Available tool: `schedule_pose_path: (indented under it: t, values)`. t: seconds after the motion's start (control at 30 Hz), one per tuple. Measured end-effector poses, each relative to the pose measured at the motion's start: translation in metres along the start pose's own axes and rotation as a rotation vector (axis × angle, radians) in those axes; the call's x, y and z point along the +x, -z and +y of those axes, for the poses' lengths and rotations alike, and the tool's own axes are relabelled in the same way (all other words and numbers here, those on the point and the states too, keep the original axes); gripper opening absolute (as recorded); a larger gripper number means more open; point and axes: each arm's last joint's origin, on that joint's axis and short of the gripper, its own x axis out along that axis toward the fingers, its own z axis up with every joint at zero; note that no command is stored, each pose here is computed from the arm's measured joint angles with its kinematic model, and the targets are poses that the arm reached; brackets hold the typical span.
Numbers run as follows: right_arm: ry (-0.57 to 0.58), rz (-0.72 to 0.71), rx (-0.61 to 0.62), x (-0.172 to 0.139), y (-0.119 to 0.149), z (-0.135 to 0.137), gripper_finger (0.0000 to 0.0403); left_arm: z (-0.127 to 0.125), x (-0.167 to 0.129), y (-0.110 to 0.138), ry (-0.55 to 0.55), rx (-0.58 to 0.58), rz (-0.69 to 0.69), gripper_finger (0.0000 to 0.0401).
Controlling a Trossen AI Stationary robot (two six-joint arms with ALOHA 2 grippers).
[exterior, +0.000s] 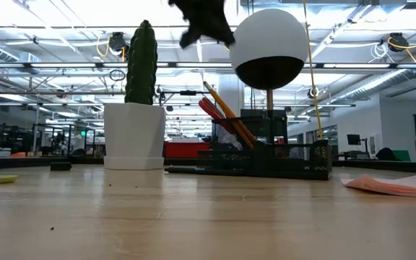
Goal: Pick and place office supplies into organizer
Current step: Put the black binder clip into the black desk organizer
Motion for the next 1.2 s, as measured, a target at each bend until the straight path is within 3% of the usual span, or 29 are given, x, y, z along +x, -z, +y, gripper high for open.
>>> schedule_pose_path:
  t: [0.27,0.47,0.77,1.03,1.2]
  values:
    - [-0.263,0.066,0.211,0.034,0.026,-0.009,0.013,-0.065,-0.077,0.024,0.02,0.126,-0.211,0.0023]
    - [-0.4,0.121,0.3,0.05,0.035,-0.014,0.013,-0.093,-0.092,0.085,0.046,0.19,-0.248,0.0024]
    - [-0.39,0.114,0.257,0.055,0.036,-0.016,0.013,-0.092,-0.067,0.182,0.121,0.086,-0.245,0.0024]
    - [-0.375,0.07,0.253,0.055,0.022,-0.028,0.013,-0.098,-0.055,0.24,0.129,0.107,-0.343,0.0024]
    - [-0.306,0.043,0.289,0.044,0.024,-0.057,0.013,-0.103,-0.06,0.271,0.111,0.049,-0.418,0.0024]
